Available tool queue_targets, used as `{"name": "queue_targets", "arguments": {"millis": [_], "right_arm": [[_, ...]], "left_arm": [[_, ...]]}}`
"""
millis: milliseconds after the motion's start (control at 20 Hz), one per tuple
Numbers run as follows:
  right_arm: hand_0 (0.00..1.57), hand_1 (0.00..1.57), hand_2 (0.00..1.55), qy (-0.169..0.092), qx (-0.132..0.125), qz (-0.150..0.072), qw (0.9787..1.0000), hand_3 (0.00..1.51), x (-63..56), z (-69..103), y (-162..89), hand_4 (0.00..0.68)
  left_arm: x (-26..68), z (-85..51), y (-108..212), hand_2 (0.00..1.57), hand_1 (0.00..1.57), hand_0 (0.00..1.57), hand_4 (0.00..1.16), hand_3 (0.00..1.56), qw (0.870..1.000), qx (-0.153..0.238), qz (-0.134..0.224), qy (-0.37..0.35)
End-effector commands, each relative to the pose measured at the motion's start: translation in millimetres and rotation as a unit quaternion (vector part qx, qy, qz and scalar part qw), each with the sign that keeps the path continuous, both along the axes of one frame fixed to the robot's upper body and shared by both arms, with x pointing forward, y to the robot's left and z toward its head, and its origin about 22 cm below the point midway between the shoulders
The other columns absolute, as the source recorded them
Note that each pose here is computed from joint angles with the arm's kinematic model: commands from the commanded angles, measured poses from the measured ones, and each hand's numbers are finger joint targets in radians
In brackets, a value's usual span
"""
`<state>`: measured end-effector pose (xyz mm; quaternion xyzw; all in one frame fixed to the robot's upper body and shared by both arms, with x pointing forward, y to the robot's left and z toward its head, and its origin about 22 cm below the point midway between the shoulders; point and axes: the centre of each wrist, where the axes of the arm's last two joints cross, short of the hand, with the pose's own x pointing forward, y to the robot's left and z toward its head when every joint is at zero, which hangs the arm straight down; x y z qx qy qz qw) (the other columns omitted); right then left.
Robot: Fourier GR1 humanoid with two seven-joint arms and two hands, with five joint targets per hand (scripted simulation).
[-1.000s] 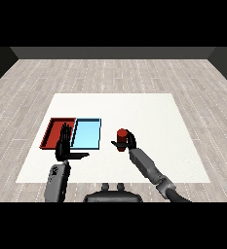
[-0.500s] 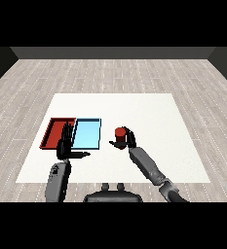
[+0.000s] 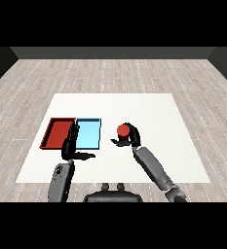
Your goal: Pick the red can and put it in the red box
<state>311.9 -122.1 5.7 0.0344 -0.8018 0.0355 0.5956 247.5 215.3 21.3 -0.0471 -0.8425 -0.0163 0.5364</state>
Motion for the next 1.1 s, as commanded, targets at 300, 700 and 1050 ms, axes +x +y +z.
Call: {"name": "queue_targets", "arguments": {"millis": [300,700,1050], "right_arm": [[1.45,1.45,1.43,-0.028,0.018,-0.001,0.9994,1.38,-16.3,33.4,11.3,0.653],[1.45,1.45,1.43,-0.033,0.048,-0.006,0.9983,1.38,-17.3,37.3,17.9,0.647],[1.46,1.46,1.44,-0.028,0.043,0.01,0.9987,1.39,-5.7,28.3,44.6,0.639]], "left_arm": [[3.0,3.0,-36.2,0.0,0.0,0.0,0.0,0.0,0.999,0.007,-0.024,0.02],[13.0,-16.6,-79.2,0.0,0.0,0.0,0.0,0.0,0.997,-0.006,-0.053,0.055],[17.6,-32.9,-92.0,0.0,0.0,0.0,0.0,0.0,0.991,-0.005,-0.084,0.102]]}}
